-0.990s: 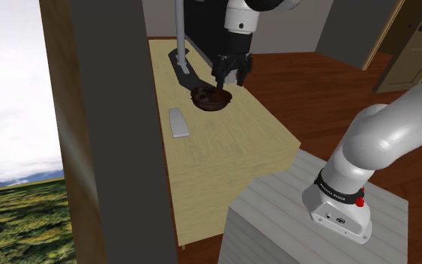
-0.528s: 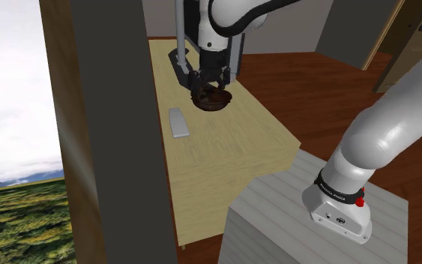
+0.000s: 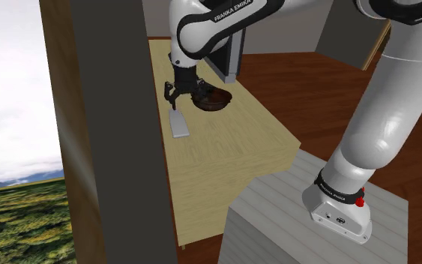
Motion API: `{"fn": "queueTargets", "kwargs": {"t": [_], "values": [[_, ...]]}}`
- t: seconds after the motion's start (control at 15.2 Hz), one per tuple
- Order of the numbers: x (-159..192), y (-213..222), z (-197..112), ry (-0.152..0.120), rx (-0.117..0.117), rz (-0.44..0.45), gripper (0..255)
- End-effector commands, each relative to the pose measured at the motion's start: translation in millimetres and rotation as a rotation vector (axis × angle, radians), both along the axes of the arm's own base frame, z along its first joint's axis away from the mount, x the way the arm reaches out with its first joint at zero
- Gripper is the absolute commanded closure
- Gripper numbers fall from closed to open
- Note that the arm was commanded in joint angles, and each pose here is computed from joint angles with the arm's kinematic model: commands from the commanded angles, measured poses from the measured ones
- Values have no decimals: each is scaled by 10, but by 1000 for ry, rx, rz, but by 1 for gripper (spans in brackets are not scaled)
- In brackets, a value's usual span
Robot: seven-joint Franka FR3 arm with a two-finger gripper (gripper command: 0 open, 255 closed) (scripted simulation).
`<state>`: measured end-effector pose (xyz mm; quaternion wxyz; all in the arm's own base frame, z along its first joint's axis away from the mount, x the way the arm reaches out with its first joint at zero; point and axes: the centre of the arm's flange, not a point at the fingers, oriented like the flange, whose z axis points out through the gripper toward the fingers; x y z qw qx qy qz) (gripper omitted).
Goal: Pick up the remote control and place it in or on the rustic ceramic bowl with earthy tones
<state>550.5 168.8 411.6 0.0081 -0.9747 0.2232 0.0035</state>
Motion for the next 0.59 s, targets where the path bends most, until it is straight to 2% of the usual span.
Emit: {"fn": "queueTargets", "kwargs": {"t": [0.0, 0.2, 0.53], "values": [[198, 44, -198, 3, -8, -42, 0], [519, 105, -437, 8, -20, -101, 0], [523, 105, -653, 8, -21, -103, 0]]}}
